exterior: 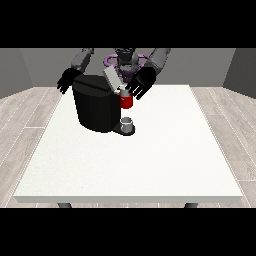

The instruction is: Insert the coffee pod into the coffee machine and close the lid

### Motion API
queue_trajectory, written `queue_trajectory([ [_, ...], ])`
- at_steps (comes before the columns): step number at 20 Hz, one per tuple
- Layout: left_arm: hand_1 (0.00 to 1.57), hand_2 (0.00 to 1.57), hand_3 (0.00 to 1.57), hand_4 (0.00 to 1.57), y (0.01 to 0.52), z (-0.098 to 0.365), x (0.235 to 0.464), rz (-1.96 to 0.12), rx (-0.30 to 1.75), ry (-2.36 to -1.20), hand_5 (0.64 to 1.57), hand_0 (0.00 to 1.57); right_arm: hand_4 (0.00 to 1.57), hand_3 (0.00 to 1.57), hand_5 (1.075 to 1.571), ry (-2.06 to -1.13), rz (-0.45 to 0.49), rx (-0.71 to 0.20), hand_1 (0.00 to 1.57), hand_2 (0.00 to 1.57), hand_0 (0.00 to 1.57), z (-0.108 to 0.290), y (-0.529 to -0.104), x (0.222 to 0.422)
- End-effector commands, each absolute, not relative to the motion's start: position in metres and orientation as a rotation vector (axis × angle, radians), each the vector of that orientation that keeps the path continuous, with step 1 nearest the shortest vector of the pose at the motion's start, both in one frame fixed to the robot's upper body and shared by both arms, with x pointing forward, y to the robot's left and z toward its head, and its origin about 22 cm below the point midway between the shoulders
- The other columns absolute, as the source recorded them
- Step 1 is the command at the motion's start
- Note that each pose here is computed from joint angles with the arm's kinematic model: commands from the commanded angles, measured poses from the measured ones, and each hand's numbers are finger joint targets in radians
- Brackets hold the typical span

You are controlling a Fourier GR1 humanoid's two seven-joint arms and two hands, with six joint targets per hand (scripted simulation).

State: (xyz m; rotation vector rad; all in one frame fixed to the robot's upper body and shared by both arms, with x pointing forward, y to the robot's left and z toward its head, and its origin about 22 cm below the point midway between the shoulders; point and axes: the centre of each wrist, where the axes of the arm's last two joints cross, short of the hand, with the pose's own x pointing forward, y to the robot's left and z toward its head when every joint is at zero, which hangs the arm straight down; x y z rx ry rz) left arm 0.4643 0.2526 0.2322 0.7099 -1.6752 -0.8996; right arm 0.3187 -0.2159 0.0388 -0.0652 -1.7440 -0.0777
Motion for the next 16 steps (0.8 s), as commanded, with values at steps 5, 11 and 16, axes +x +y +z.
queue_trajectory([
  [5,1.09,1.13,0.96,0.4,0.261,0.241,0.465,-0.914,0.74,-1.672,1.571,1.09,0.41,0.0,1.571,-1.76,-0.069,-0.081,0.0,0.0,0.0,0.054,-0.208,0.325],
  [11,1.07,1.12,0.97,0.36,0.249,0.222,0.463,-0.962,0.748,-1.696,1.571,1.07,0.46,0.0,1.571,-1.77,-0.118,-0.086,0.0,0.0,0.0,0.028,-0.219,0.317],
  [16,0.57,0.81,0.64,0.24,0.25,0.213,0.463,-1.051,0.757,-1.632,1.571,0.57,0.46,0.0,1.571,-1.744,-0.055,-0.074,0.0,0.0,0.0,0.02,-0.216,0.306],
])
